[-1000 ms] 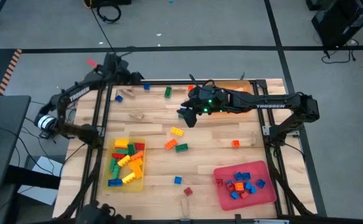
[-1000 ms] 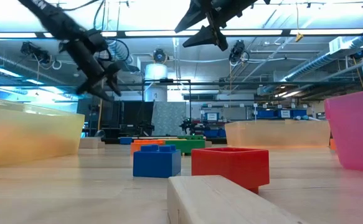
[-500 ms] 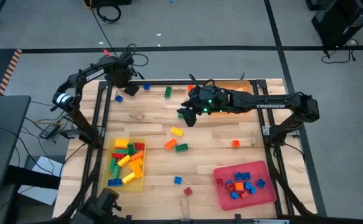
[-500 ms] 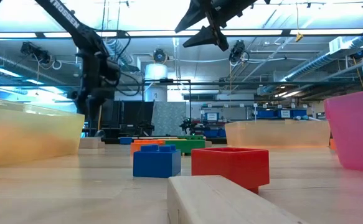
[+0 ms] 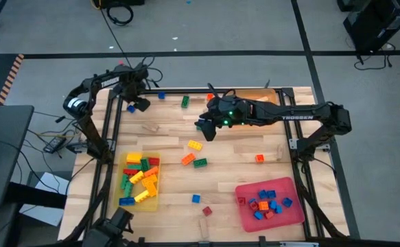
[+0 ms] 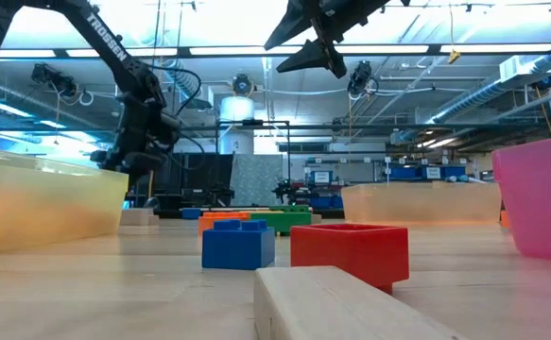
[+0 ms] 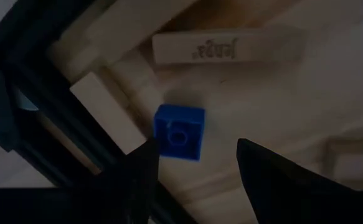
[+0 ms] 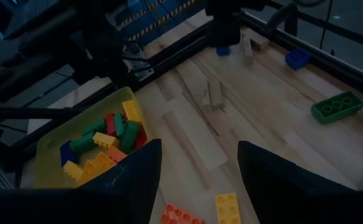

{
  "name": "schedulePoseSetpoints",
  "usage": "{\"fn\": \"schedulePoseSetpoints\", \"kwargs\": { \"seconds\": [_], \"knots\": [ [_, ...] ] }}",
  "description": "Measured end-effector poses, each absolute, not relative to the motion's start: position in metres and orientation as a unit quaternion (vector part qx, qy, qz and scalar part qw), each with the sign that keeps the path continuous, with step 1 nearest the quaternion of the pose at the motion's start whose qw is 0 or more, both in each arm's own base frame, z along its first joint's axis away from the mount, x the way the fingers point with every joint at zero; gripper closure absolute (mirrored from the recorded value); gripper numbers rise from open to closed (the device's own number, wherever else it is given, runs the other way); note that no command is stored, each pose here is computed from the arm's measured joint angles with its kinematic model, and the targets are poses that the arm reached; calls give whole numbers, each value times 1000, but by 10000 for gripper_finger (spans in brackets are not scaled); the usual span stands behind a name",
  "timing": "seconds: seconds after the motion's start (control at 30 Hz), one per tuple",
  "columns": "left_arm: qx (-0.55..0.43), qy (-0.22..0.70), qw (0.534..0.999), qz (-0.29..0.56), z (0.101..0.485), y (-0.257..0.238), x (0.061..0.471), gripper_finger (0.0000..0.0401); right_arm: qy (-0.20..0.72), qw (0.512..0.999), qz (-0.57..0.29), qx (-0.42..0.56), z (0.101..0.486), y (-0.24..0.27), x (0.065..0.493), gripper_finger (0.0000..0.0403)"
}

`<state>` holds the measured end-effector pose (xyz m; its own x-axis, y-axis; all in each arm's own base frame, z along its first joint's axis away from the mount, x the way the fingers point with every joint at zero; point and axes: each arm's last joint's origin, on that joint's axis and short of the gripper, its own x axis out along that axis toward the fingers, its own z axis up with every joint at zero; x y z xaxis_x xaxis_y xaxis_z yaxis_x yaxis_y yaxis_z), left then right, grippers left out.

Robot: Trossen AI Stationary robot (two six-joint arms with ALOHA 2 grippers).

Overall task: Sort blocks by size
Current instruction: Put the small blue game piece into the red bin

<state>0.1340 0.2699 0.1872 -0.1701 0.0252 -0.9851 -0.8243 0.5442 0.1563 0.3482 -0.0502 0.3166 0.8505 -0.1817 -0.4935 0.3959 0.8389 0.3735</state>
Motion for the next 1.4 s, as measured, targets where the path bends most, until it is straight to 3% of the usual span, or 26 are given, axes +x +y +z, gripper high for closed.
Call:
{"fn": "schedulePoseSetpoints", "kwargs": {
  "seconds": [0.3,0.63,0.87,1.4],
  "knots": [
    [-307,658,565,391,184,272,132,178,228,925,-161,257,299,-50,347,178],
    [-314,671,522,423,174,277,136,178,229,919,-166,274,289,-50,346,178],
    [-294,701,502,412,167,276,143,178,205,926,-158,275,293,-50,348,178],
    [-242,752,504,348,152,278,153,178,207,928,-146,273,294,-42,349,178]
  ]
}}
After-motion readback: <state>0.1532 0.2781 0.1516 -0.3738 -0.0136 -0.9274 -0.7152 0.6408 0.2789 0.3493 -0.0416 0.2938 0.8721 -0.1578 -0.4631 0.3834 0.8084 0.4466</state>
